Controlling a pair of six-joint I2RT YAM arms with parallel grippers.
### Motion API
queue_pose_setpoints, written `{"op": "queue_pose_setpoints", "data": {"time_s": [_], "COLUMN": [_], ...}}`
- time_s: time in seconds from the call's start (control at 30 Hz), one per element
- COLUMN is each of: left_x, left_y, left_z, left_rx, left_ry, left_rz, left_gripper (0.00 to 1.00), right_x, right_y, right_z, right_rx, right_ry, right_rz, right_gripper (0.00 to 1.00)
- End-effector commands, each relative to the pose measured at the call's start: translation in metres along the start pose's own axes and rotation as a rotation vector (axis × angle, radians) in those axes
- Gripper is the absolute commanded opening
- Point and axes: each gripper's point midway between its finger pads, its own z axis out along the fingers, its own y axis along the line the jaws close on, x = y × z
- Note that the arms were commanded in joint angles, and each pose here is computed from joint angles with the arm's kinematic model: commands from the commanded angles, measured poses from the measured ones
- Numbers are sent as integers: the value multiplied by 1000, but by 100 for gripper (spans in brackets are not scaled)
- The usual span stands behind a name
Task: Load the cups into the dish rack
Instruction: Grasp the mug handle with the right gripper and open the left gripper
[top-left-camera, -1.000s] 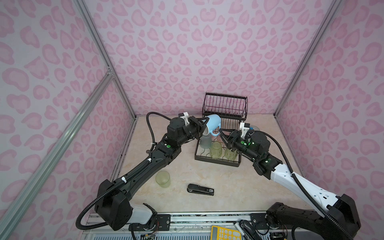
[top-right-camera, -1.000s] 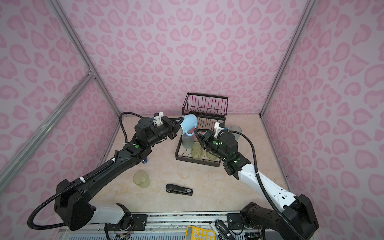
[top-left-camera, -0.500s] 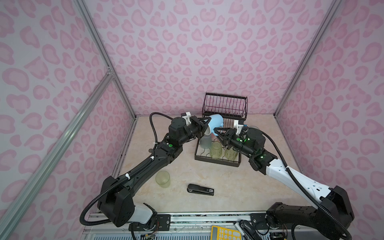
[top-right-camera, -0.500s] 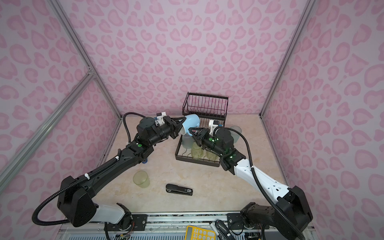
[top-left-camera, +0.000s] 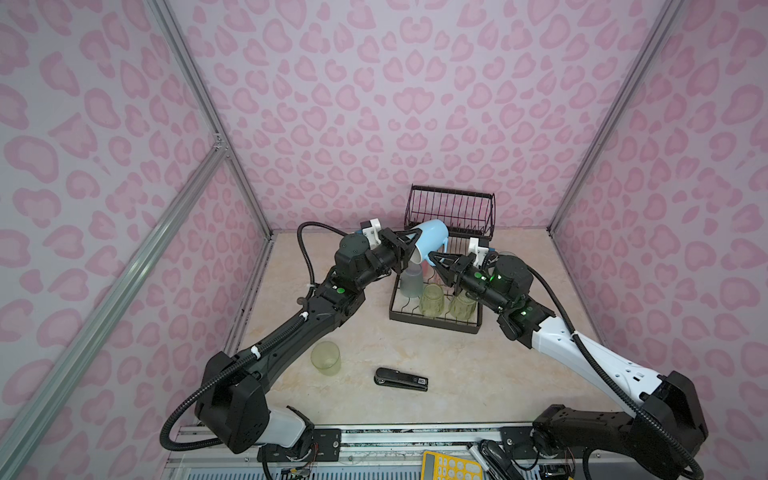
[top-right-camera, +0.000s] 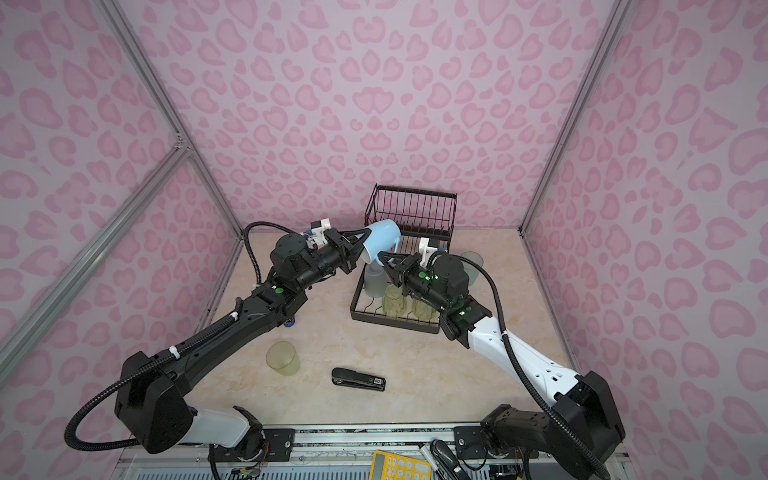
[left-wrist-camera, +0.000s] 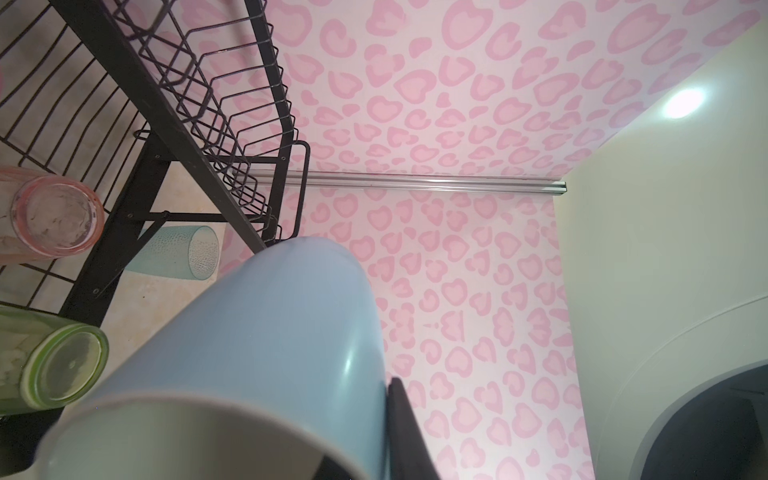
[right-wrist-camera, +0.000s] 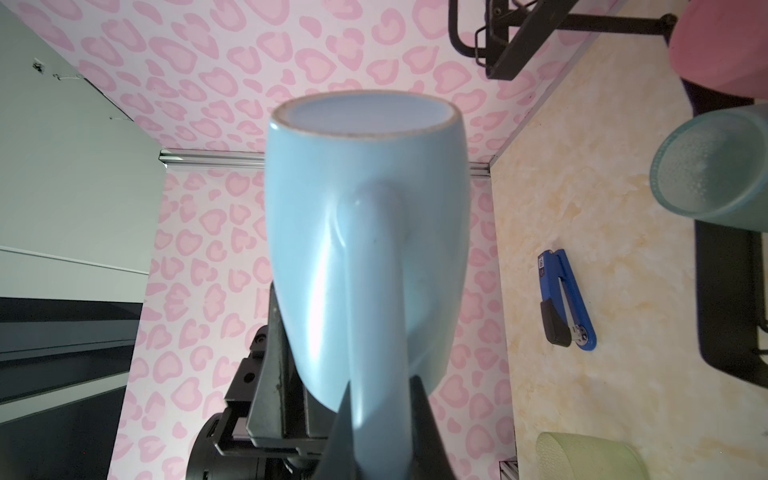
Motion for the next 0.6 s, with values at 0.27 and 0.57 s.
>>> {"op": "queue_pose_setpoints", "data": {"time_s": [0.27,0.57], "left_x": [12,14], "left_y": [-24,-15], "left_z": [-9,-5], "left_rx": [63,26], "left_ry": [49,65], "left_rz": [81,114], "left_gripper": [25,46], "right_x": [-7,-23], "right_y": [7,22], "right_z": [-5,-20], "right_rx": [58,150], "right_ry": [-48,-131], "right_rz": [-236,-509], "right_gripper": [0,0]}}
